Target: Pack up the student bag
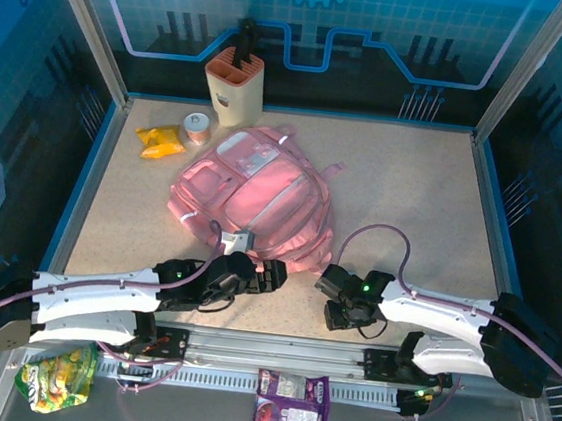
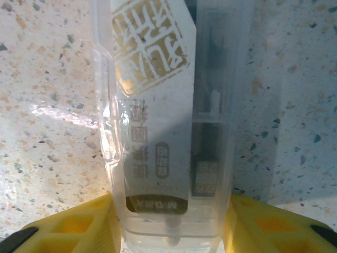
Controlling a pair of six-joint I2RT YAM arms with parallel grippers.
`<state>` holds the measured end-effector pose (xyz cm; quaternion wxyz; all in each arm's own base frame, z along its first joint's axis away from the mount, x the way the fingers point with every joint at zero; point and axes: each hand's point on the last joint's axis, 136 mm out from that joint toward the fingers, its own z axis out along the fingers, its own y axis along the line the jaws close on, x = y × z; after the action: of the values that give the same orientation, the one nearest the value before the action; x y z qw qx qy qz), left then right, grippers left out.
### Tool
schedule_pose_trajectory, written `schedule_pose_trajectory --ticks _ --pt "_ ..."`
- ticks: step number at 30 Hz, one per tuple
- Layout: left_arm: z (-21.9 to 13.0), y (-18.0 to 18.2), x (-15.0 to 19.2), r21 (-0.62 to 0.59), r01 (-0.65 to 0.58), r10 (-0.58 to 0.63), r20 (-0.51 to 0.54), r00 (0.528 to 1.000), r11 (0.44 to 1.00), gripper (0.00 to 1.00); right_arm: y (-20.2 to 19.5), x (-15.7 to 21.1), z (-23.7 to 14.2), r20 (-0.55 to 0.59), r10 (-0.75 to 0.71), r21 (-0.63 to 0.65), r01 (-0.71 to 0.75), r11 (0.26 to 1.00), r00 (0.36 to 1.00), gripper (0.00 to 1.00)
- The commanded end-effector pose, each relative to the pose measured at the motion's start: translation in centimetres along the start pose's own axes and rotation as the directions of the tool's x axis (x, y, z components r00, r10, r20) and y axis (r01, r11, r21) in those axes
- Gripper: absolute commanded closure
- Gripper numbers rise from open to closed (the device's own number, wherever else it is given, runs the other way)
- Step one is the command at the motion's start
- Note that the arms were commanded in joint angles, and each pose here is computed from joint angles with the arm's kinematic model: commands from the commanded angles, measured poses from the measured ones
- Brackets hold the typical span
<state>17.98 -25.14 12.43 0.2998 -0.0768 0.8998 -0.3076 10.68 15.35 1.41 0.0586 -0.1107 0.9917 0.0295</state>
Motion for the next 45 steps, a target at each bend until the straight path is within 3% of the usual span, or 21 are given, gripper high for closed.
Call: schedule_pose_trajectory --ticks 1,9,16,21,25,28,31,45 --pt "-0.3 0.4 0.0 -0.015 -0.015 0.015 0.005 1.000 1.000 0.01 -0.2 0.1 -0.4 0.010 -0.012 -0.001 0.012 1.000 1.000 0.53" --pt "-2.6 0.2 -2.4 -0.040 -0.103 0.106 0.064 0.992 0.994 0.01 -0.8 -0.4 -2.2 0.055 0.004 -0.026 -0.002 1.000 0.998 0.56" --pt "-4.8 0.5 -6.5 -0.141 -0.290 0.305 0.104 0.947 0.947 0.01 -1.5 -1.6 -5.5 0.128 0.023 -0.072 -0.014 0.997 0.991 0.56" --pt "-4.6 -0.9 -8.8 -0.212 -0.458 0.483 0.087 0.871 0.863 0.01 -1.8 -3.0 -7.7 0.176 0.027 -0.104 -0.008 0.995 0.984 0.55" --pt "-2.2 -2.6 -9.0 -0.234 -0.624 0.641 -0.004 0.768 0.746 0.01 -0.8 -4.1 -8.7 0.191 0.030 -0.173 0.003 0.985 0.981 0.56" --pt "-0.1 -3.0 -9.4 -0.285 -0.698 0.710 -0.078 0.700 0.657 0.01 -0.4 -5.0 -9.4 0.206 0.021 -0.185 0.018 0.983 0.978 0.56" --pt "2.2 -3.0 -9.9 -0.322 -0.731 0.735 -0.135 0.665 0.602 0.02 -0.3 -5.9 -9.7 0.209 0.022 -0.189 0.018 0.982 0.978 0.56" --pt "8.9 0.2 -11.5 -0.399 -0.706 0.666 -0.259 0.699 0.586 0.19 0.0 -7.6 -10.2 0.216 0.055 -0.266 0.005 0.964 0.975 0.56"
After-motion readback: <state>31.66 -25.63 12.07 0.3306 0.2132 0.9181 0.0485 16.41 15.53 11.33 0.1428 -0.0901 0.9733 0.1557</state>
